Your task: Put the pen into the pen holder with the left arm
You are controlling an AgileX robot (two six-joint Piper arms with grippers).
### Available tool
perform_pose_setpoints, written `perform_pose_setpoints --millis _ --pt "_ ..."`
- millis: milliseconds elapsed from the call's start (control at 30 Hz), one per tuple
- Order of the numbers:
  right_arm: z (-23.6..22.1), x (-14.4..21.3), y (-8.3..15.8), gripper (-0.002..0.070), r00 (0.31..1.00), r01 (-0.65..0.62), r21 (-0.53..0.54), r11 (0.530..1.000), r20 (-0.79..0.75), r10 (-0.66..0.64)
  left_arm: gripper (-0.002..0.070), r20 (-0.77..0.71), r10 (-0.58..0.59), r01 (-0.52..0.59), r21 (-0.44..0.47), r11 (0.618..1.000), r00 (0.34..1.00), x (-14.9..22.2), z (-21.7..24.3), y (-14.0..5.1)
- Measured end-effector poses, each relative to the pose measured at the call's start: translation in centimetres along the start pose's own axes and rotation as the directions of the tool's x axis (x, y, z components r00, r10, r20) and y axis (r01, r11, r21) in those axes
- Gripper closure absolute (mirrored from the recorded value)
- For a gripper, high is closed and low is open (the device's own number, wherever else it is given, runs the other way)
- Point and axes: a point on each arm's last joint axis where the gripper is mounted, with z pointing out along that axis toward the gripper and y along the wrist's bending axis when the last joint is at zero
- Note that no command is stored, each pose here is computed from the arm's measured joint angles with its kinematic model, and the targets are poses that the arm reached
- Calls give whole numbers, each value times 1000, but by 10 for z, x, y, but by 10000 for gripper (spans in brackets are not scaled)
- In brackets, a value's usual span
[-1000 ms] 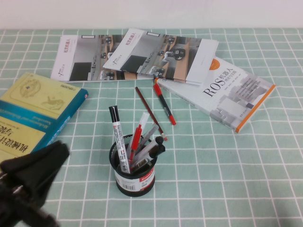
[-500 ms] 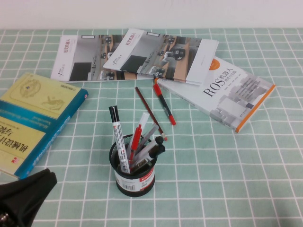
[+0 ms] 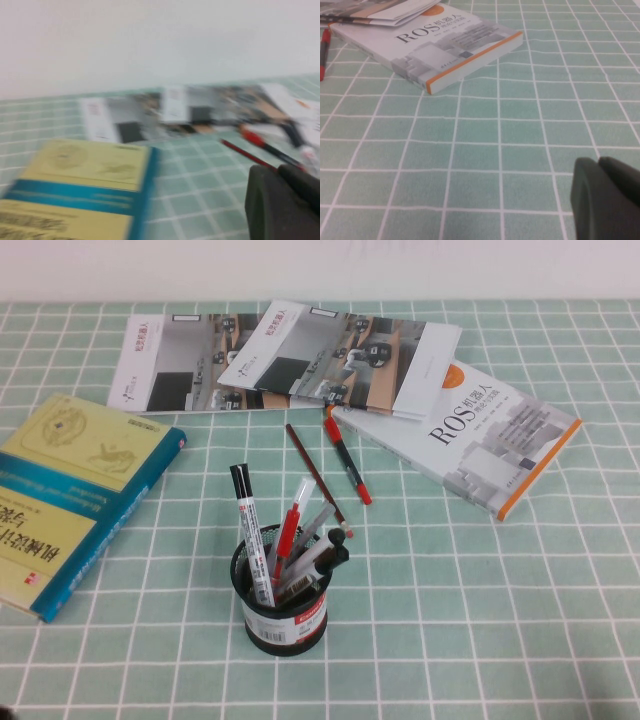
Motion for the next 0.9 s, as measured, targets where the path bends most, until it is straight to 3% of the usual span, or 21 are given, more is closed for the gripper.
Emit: perform_pose_setpoints --millis 233,733,900 --pt "0 0 0 696 1000 0 0 1000 0 0 678 124 -16 35 -153 988 992 24 -23 8" --pt "0 0 0 696 1000 0 0 1000 0 0 678 2 -76 75 -165 983 997 60 -17 9" --pt "0 0 0 696 1000 0 0 1000 0 0 678 -114 -80 60 -171 983 990 71 -18 9"
